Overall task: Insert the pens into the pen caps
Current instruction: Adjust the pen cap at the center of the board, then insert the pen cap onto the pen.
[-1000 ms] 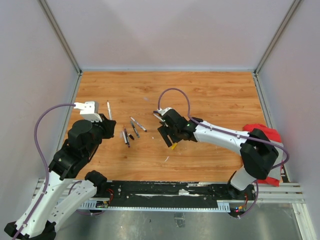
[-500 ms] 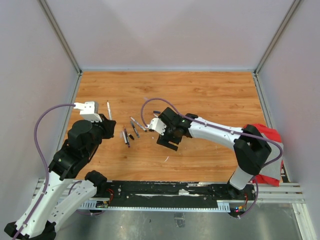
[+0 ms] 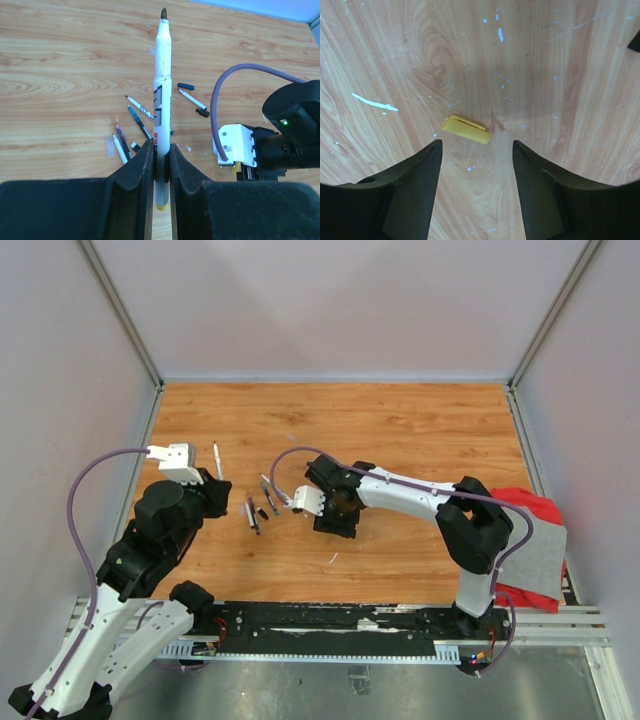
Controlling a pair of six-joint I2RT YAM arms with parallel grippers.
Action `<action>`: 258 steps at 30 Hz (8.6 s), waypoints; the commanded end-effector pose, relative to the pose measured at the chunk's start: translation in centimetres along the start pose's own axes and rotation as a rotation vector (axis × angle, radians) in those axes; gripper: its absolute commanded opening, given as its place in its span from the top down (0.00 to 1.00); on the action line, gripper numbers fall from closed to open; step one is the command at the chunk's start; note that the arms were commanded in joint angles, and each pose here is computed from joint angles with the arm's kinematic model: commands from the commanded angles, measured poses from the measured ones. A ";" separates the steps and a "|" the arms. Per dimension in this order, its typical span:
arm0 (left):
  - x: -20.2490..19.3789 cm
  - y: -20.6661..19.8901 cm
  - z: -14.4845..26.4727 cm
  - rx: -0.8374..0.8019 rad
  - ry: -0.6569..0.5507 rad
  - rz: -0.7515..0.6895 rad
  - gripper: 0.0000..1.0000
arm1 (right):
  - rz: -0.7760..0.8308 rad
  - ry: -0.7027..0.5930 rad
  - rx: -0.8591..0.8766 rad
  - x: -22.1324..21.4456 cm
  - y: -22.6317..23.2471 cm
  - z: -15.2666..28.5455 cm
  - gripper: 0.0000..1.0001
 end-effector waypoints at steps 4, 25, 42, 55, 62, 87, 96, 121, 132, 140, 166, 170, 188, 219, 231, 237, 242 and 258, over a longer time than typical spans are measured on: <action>0.4 0.1 -0.3 0.012 -0.023 0.011 0.99 | 0.018 0.046 0.048 -0.5 0.2 -0.4 0.43; 0.2 0.1 -0.4 0.013 -0.015 0.007 1.00 | -0.004 0.112 0.054 -1.5 0.3 -2.7 0.58; 0.2 0.1 -0.5 0.016 -0.012 0.008 1.00 | -0.196 0.164 0.032 -3.2 1.2 -3.4 0.87; 0.2 0.1 -0.5 0.015 -0.010 0.008 1.00 | -0.253 0.031 0.053 -1.5 1.7 -2.1 0.51; 0.2 0.1 -0.5 0.013 -0.009 0.006 1.00 | -0.218 0.000 0.010 0.0 0.6 -2.8 0.49; 0.1 0.0 -0.7 0.013 -0.002 0.002 0.99 | -0.182 0.177 -0.069 -2.3 0.6 -4.7 0.61; -0.1 0.7 -0.8 0.062 0.009 0.014 1.00 | -0.195 0.158 -0.054 -2.6 1.1 -5.1 0.70; -0.3 -1.5 -4.0 -0.024 0.129 -0.092 1.00 | -0.456 -0.113 -0.050 -2.8 2.3 0.8 0.99; -0.1 -2.8 -4.8 -0.091 0.109 -0.063 0.99 | -0.702 -0.472 0.008 -0.9 0.4 5.6 0.99; -0.4 -3.1 -4.7 -0.120 0.093 -0.055 1.00 | -0.787 -0.783 0.150 -0.5 -0.7 10.7 0.99; -4.0 -13.4 -4.3 -0.486 0.076 -0.002 1.00 | -0.930 -1.296 0.292 0.2 -0.4 19.0 1.00; -4.4 -15.3 -3.7 -0.528 0.050 0.000 0.99 | -0.924 -1.347 0.313 0.4 -0.4 19.6 0.99; -5.1 -19.2 -0.3 -0.790 -0.082 -0.001 0.99 | -0.956 -1.643 0.567 2.6 -0.4 23.9 1.00; -5.5 -19.9 0.6 -0.873 -0.093 -0.032 1.00 | -0.801 -1.603 0.780 4.8 2.4 25.1 0.99; -5.6 -19.9 0.5 -0.866 -0.086 -0.031 0.99 | -0.777 -1.568 0.801 5.0 3.0 24.8 0.99; -5.7 -20.0 0.4 -0.865 -0.082 -0.033 0.99 | -0.763 -1.552 0.807 4.9 3.5 24.5 0.99; -5.4 -19.9 0.4 -0.863 -0.088 -0.028 1.00 | -0.768 -1.533 0.798 4.6 3.6 23.9 0.99; -5.5 -19.8 0.4 -0.860 -0.086 -0.029 0.99 | -0.768 -1.476 0.742 4.8 3.8 22.2 0.99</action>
Point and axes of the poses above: each gripper's point midway between its finger pads, its own z axis back along the fingers, its own y axis along the line the jaws close on, x = y × z, the point moved 3 cm from there along z, back along the fingers, and after that the axes turned 15 degrees about -z, right-handed, at the moved point
